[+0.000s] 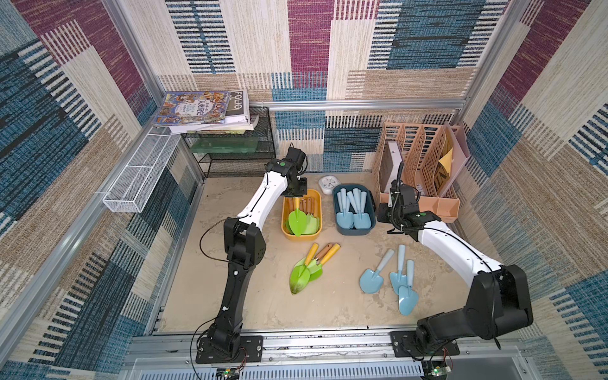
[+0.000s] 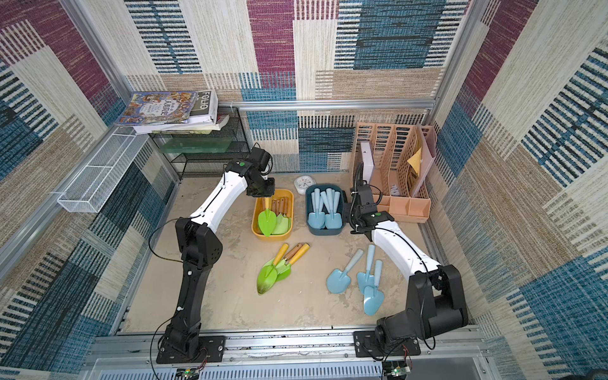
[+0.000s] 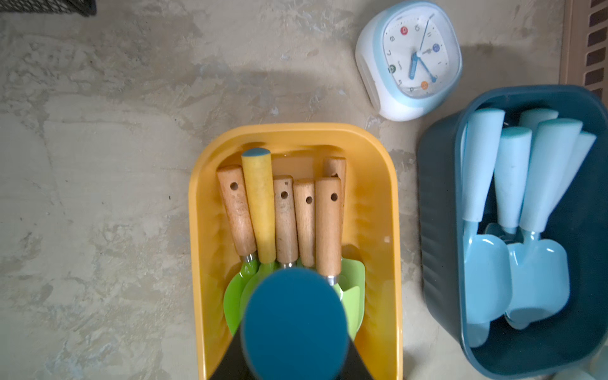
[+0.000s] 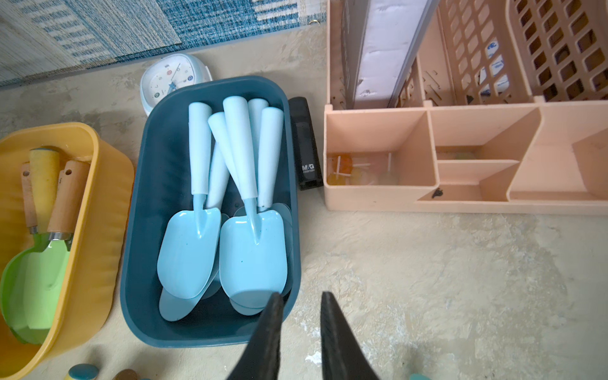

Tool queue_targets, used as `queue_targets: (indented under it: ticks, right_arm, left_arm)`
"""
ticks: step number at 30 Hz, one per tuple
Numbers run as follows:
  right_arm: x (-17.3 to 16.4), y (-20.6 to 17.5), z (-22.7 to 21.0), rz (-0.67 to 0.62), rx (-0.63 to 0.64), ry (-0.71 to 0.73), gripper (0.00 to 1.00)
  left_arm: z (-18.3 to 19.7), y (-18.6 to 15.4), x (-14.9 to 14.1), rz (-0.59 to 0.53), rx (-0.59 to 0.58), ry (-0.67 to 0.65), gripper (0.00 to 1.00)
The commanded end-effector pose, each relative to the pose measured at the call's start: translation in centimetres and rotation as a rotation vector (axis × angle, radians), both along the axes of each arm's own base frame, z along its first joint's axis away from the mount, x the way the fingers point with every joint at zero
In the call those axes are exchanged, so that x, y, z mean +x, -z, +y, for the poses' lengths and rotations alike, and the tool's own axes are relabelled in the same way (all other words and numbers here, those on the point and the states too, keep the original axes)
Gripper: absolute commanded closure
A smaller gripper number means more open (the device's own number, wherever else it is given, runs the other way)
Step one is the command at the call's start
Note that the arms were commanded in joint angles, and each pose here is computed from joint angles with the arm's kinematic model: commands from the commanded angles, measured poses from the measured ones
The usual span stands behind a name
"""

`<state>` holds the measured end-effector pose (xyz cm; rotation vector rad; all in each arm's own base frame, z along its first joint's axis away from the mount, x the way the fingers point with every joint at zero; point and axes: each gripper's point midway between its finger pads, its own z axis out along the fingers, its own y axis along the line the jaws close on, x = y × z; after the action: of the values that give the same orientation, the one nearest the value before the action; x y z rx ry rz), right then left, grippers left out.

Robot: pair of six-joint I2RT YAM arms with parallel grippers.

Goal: Sort the small shovels by color and place them into the storage box
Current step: Place the shovel in the storage box.

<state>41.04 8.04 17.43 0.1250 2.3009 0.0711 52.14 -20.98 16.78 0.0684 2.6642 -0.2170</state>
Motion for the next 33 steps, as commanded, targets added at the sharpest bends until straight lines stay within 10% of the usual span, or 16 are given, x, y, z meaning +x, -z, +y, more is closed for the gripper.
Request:
queue_targets:
  ticks: [1, 15, 18, 23, 33]
  right_arm:
    - [0.4, -0.2, 0.2, -0.001, 0.003, -0.011, 0.76]
    - [-0.2, 0.7, 0.4, 0.036, 0.001, -0.026, 0.75]
    - [-0.4, 1.0, 0.3, 0.045, 0.003, -0.024, 0.71]
    - [-0.7, 1.6, 0.3, 0.064, 0.013, -0.012, 0.58]
    - [-4.3, 6.7, -0.8, 0.214, 0.133, 0.154, 0.53]
  left_arm:
    - [0.4, -0.5, 1.7, -0.072, 0.04, 0.008, 1.0]
    - [0.3, 5.3, 0.3, 0.065, 0.068, 0.031, 1.0]
    - [0.4, 5.6, -0.2, 0.086, 0.066, 0.021, 0.76]
    - [0.3, 3.6, -0.8, 0.074, 0.032, 0.011, 0.56]
    - [-0.5, -2.2, -4.7, 0.044, -0.09, -0.017, 0.54]
